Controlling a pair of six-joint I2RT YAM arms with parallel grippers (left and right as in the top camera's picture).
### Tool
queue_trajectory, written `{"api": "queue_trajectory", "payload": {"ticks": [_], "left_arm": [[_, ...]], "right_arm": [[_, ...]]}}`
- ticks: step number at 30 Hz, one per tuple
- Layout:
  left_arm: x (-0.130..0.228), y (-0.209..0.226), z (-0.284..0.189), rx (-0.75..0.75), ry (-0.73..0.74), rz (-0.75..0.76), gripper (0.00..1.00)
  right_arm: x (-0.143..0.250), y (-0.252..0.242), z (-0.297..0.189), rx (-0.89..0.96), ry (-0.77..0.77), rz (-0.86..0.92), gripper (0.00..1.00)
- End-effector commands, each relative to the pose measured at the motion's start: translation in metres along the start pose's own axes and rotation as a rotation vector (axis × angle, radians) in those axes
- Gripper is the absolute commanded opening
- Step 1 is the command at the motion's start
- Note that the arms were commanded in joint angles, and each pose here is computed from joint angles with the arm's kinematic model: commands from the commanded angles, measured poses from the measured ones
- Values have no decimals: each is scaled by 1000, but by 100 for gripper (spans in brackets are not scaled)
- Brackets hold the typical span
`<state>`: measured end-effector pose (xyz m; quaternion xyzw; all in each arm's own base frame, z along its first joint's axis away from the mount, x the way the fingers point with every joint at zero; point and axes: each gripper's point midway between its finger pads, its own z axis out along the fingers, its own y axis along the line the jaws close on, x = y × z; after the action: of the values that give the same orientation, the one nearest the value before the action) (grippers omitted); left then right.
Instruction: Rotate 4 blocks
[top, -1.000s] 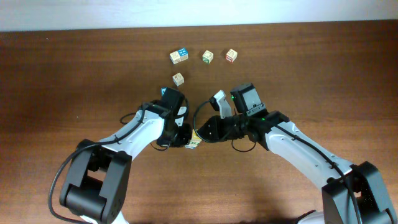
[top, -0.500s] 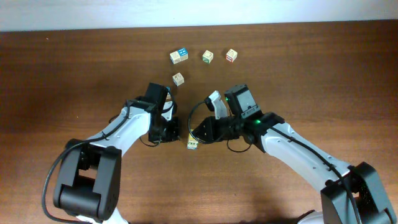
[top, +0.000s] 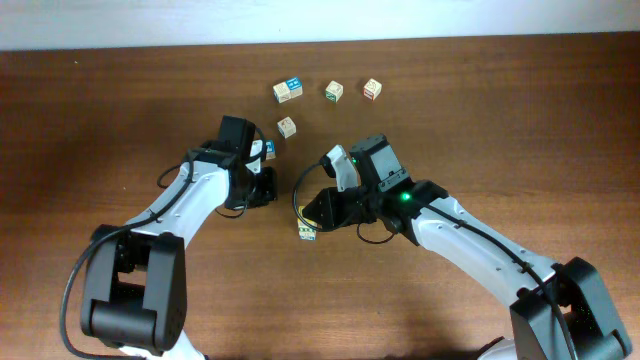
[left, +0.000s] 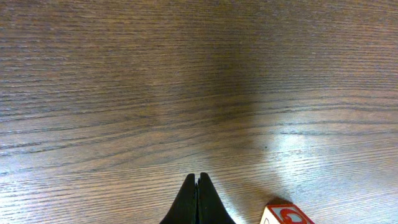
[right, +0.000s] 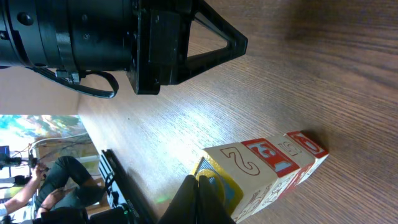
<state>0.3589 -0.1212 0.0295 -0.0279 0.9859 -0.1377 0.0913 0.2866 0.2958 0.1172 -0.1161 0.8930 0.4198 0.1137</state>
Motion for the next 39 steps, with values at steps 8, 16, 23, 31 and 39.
{"api": "queue_trajectory", "payload": {"ticks": [8, 16, 23, 31, 39], "left_arm": [[-6, 3, -1, -10, -10, 7, 0], [-6, 3, -1, -10, -9, 7, 0], [-5, 3, -1, -11, -7, 7, 0], [-78, -7, -132, -43, -274, 219, 3], [-91, 25, -277, -234, -652, 161, 99]], "right_arm": [[1, -12, 1, 71, -11, 4, 5], [-6, 4, -4, 23, -20, -19, 5], [-12, 22, -19, -9, -60, -56, 5], [-56, 66, -146, 13, -343, -230, 16], [-27, 5, -350, 586, -878, -135, 99]]}}
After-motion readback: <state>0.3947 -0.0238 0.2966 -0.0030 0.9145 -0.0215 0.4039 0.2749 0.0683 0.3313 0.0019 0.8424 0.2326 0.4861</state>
